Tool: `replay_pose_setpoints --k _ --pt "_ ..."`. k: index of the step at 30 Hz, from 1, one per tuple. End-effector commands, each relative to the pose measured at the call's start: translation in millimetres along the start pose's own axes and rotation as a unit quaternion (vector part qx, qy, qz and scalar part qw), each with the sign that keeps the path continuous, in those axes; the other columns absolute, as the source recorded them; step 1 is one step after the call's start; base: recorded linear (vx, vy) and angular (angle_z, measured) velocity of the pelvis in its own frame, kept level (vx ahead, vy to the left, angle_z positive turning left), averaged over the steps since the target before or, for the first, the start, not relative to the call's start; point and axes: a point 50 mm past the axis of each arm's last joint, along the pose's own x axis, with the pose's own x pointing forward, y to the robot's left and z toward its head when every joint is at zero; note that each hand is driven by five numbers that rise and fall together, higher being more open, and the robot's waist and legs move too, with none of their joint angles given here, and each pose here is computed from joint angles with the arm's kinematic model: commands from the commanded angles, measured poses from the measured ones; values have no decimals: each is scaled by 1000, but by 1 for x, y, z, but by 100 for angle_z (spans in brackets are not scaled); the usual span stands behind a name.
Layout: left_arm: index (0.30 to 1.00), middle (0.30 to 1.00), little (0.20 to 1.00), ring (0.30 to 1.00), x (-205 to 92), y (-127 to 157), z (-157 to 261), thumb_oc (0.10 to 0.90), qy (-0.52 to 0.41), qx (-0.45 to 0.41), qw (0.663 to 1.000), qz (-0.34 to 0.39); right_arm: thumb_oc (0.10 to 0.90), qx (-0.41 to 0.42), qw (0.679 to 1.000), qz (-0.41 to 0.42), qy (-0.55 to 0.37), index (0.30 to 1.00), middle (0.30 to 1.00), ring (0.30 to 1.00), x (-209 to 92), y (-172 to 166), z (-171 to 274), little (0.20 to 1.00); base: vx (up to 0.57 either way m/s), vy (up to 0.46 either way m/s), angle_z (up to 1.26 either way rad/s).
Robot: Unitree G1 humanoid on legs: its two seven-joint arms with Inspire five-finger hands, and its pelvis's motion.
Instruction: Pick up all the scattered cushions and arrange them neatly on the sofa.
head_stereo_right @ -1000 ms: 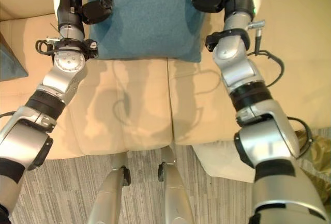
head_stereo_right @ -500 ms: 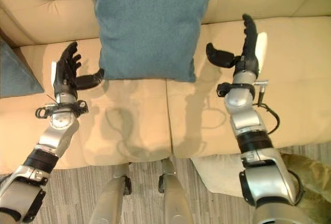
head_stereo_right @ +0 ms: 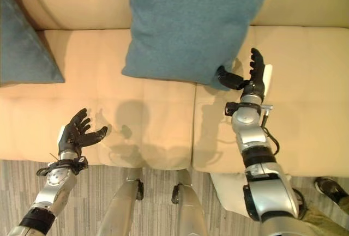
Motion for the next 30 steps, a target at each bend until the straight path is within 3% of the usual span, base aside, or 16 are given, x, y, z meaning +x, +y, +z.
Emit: replay_pose_setpoints --k 1,2,3,17,30 --pt "900 900 900 900 -3 2 22 800 -70 -18 997 -25 800 38 993 -12 -113 900 900 900 13 -10 53 900 31 -19 10" --pt "900 900 900 900 -6 3 19 800 -66 -20 997 -29 660 37 992 -15 -120 691 691 691 14 -13 57 691 29 -17 16" --pt "900 900 900 900 -10 4 13 800 -53 -19 998 -36 400 27 990 -24 -134 300 300 300 17 -21 63 300 29 -17 16" --pt "900 900 900 900 -15 1 10 800 -45 -10 997 -61 400 -93 975 -70 -189 300 300 300 31 -78 92 300 19 -9 8" --pt "900 900 900 900 -18 1 7 800 -42 -1 997 -67 400 -124 964 -106 -211 300 300 300 35 -104 111 300 0 2 0"
